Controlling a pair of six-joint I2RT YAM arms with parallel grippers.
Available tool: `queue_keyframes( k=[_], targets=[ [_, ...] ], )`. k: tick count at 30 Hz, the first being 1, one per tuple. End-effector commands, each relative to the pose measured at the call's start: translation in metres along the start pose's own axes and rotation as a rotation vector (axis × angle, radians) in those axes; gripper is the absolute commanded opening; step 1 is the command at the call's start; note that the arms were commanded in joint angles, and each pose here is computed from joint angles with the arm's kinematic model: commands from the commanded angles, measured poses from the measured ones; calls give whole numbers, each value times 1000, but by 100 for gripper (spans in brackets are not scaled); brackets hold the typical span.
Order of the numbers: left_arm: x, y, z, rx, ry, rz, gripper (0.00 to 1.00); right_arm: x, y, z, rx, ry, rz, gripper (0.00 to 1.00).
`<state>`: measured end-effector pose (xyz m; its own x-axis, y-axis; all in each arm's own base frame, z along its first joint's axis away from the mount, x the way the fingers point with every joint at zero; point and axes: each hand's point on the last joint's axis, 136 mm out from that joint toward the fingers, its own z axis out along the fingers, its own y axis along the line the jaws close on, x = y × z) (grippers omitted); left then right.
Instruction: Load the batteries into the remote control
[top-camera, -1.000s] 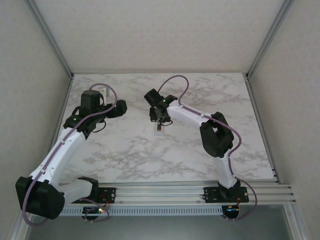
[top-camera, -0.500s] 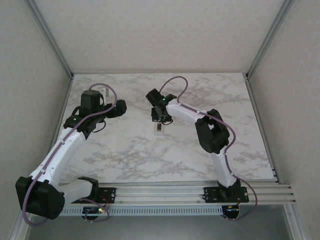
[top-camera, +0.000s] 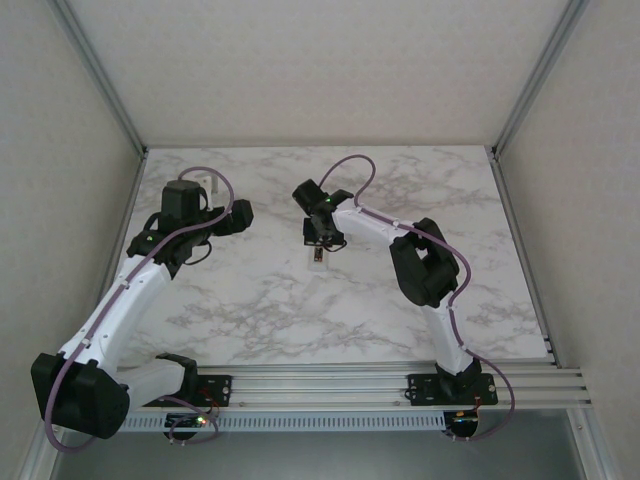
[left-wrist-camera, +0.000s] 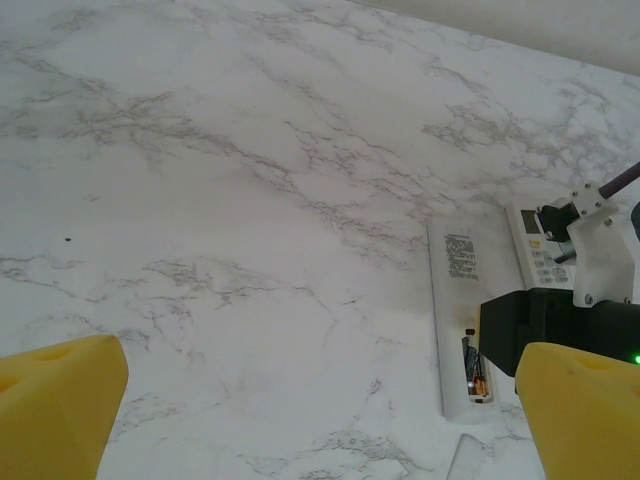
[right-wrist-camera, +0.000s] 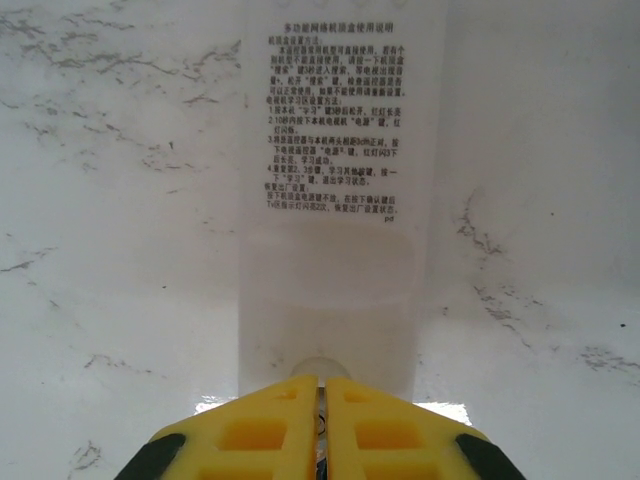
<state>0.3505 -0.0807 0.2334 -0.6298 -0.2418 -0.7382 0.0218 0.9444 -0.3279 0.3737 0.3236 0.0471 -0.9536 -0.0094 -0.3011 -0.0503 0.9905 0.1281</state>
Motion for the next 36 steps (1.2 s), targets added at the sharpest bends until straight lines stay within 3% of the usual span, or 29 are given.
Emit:
queue_keyframes(
  k=[1, 15, 27, 30, 36],
  targets=[
    [4, 1, 0, -9, 11, 15, 100, 11, -5, 5, 17, 35, -13, 9],
    [5, 1, 1, -10, 11, 10, 100, 33, -2, 13, 26, 72, -51, 8],
    [9, 3, 3, -11, 19, 8, 100, 81, -6, 21, 101, 28, -176, 10],
    [10, 3, 3, -8, 22, 8, 100, 98, -11, 31, 115, -13, -219, 12],
    [15, 1, 5, 3, 35, 4, 100, 128, -19, 55, 126, 20, -237, 12]
  ],
)
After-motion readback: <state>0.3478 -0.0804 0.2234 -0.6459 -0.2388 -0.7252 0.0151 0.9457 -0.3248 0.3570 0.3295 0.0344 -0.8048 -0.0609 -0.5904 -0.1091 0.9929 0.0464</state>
